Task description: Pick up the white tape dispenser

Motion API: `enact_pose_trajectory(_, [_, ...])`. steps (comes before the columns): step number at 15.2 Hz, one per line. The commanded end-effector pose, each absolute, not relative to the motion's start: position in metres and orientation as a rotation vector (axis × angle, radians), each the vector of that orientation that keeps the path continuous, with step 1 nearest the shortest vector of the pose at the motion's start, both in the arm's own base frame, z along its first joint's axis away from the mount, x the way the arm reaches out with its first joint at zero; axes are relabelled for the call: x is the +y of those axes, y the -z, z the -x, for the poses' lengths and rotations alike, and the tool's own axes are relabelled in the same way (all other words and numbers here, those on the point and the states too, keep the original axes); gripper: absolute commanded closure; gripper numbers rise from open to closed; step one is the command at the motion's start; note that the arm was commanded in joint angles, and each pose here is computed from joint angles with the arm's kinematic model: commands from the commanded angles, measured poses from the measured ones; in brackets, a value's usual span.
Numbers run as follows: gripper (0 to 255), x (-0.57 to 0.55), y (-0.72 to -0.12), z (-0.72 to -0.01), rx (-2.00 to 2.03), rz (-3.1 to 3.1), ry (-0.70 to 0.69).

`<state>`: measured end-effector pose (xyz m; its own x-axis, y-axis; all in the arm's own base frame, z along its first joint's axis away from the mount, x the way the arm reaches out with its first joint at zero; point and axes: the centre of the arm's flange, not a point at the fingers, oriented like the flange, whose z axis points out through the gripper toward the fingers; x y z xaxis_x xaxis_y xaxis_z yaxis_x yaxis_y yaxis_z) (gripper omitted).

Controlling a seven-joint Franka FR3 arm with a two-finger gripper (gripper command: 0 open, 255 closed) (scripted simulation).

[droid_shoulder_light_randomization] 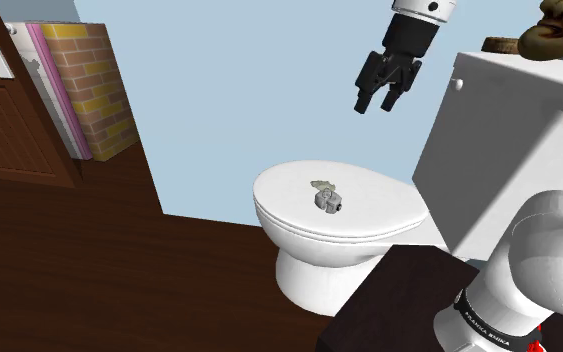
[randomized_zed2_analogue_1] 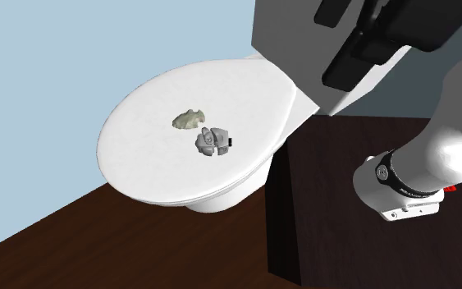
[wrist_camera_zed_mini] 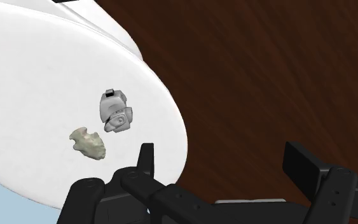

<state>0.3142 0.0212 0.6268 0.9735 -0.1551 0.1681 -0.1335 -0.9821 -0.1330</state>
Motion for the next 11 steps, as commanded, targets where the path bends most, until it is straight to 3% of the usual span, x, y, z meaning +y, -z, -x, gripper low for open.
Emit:
enact_pose_trajectory(1, [0, 0.021, -0.627, -0.314, 0.22, 3.0, 0.27])
enact_pose_trajectory(11, [0, -0.01, -0.511, -0.367, 0.215, 3.041, 0.238])
